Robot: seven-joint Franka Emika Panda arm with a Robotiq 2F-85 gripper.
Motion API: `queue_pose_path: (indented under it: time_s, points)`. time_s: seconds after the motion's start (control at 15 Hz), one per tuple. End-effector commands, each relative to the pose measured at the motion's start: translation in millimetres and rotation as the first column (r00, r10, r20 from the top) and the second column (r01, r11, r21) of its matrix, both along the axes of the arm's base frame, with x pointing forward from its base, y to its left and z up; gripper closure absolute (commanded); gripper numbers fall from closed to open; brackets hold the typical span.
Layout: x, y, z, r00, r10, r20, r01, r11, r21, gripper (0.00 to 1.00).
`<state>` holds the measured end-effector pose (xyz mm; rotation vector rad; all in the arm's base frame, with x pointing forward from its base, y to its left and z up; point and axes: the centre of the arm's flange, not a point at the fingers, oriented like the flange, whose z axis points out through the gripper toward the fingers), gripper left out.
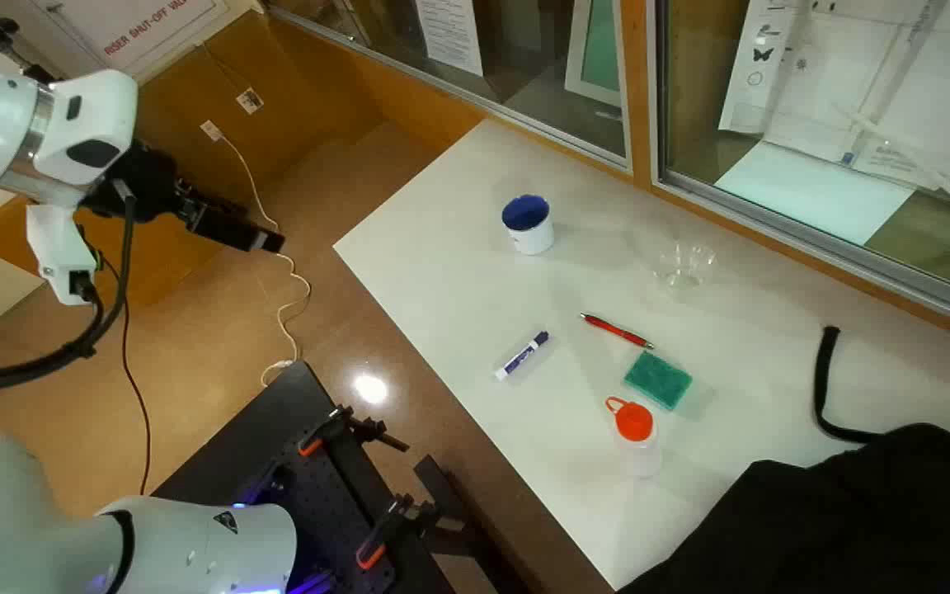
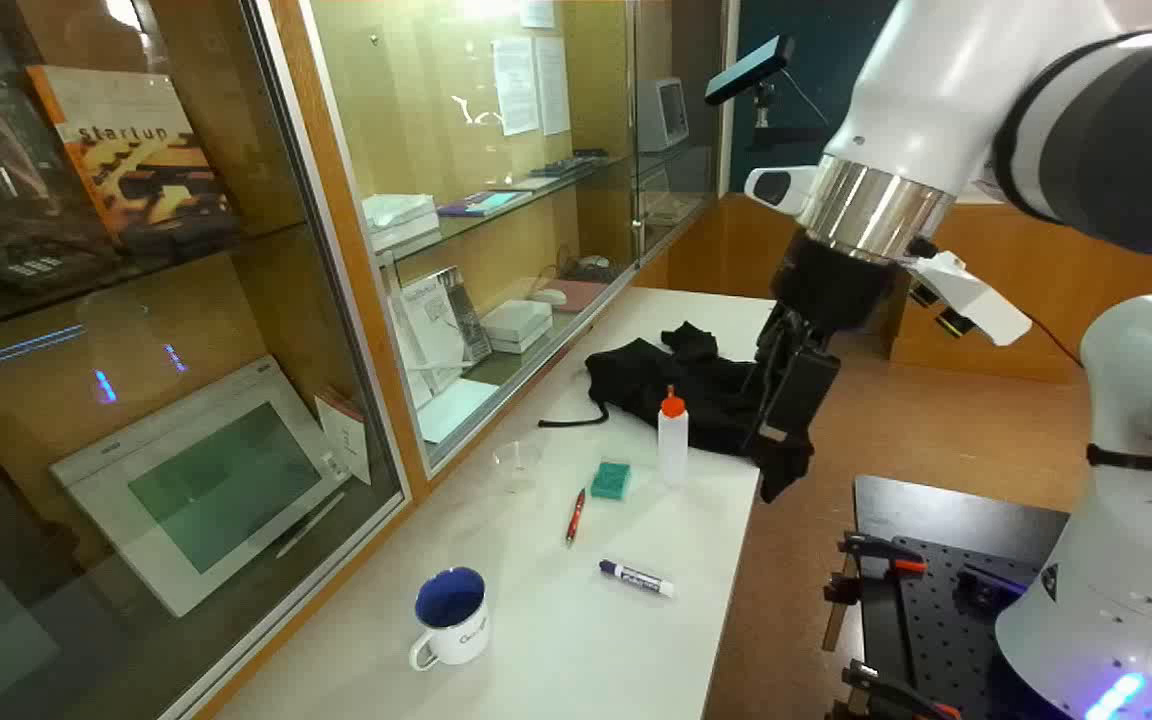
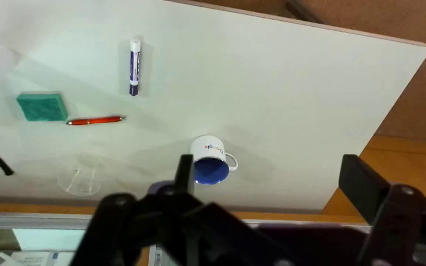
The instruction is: Move the glass cup to the left.
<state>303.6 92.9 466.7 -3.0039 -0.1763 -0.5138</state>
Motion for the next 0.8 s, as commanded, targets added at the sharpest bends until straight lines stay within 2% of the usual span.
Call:
queue_pose_path:
  time_s: [0.0, 0.13, 0.4, 0.73]
  points:
    - [-1.9, -1.2, -9.5, 1.000, -0.001, -0.026, 0.001, 1.000, -0.006, 0.00]
    - [-4.1, -3.1, -25.2, 0.998, -0.004, -0.060, 0.003, 1.000, -0.014, 0.00]
    - [-3.3, -3.0, -27.4, 0.998, -0.004, -0.067, 0.003, 1.000, -0.015, 0.00]
    - [31.9, -35.0, -1.6, 1.000, -0.015, -0.027, 0.013, 0.998, -0.064, 0.00]
